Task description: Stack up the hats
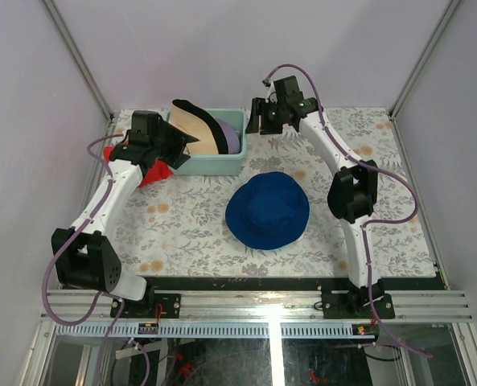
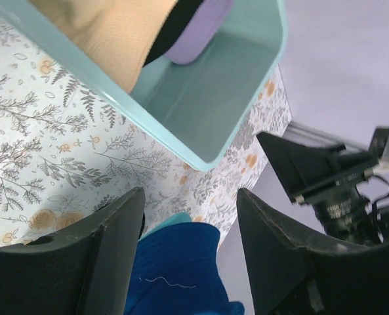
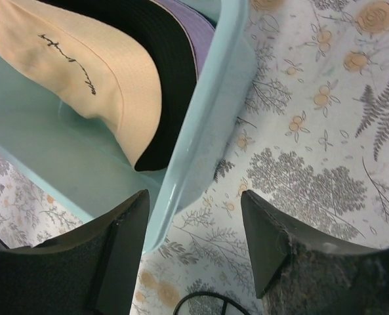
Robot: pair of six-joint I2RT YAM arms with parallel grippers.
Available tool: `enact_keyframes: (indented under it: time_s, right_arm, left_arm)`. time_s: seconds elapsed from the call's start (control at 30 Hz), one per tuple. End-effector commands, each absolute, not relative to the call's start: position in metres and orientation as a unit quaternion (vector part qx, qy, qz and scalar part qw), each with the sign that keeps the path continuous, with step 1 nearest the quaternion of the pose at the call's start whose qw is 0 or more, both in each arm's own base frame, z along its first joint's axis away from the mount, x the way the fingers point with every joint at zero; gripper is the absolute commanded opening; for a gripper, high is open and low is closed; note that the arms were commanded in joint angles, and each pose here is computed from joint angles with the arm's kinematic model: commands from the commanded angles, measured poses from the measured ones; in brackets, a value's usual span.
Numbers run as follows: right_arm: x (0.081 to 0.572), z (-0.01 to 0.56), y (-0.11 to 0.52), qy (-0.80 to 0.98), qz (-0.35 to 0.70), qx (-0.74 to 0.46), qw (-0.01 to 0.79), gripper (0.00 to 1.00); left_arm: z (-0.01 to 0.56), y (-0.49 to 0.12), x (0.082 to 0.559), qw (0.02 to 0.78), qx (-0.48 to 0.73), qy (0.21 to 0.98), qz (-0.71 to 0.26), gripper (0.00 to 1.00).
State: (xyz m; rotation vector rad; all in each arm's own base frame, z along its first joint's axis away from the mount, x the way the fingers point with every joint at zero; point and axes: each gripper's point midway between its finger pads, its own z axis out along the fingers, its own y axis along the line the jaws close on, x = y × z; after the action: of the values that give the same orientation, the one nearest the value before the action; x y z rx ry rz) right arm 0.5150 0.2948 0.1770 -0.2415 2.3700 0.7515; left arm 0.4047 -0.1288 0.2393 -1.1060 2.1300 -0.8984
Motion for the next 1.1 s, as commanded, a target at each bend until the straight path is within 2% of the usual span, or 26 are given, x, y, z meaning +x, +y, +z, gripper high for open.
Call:
enact_keyframes:
  time_s: [0.0,0.17,0.5,0.8,0.87,0.9,0.97,1.07]
  right_arm:
    - [0.509,0.232,0.274,0.885,0.268,-0.088,0.371,0.66]
    - [0.503,0.237,0.257,0.889,0.251,-0.072,0.376,0.67]
    - [0.490,0.250,0.237,0.882,0.247,-0.060,0.397,0.67]
    - [0.485,0.257,0.218,0.879,0.239,-0.046,0.410,0.67]
    - [0.484,0.258,0.213,0.879,0.236,-0.043,0.412,0.67]
    - [0.484,0.257,0.211,0.879,0.233,-0.042,0.413,0.67]
    - [0.483,0.258,0.207,0.879,0.230,-0.037,0.416,0.67]
    - [0.482,0.258,0.202,0.879,0.227,-0.033,0.418,0.67]
  left_arm:
    - [0.219,-0.114,0.407,0.265,-0.514,0.753,-0.314,0.58]
    - [0.196,-0.123,0.396,0.208,-0.557,0.736,-0.324,0.59]
    - [0.187,-0.117,0.424,0.216,-0.576,0.724,-0.311,0.62]
    - [0.157,-0.119,0.447,0.198,-0.565,0.749,-0.283,0.60]
    - [0.151,-0.118,0.453,0.195,-0.555,0.759,-0.278,0.54]
    - [0.149,-0.119,0.456,0.192,-0.548,0.764,-0.282,0.47]
    - [0.145,-0.123,0.465,0.183,-0.522,0.780,-0.292,0.25]
    - [0.138,-0.131,0.485,0.163,-0.464,0.812,-0.315,0.03]
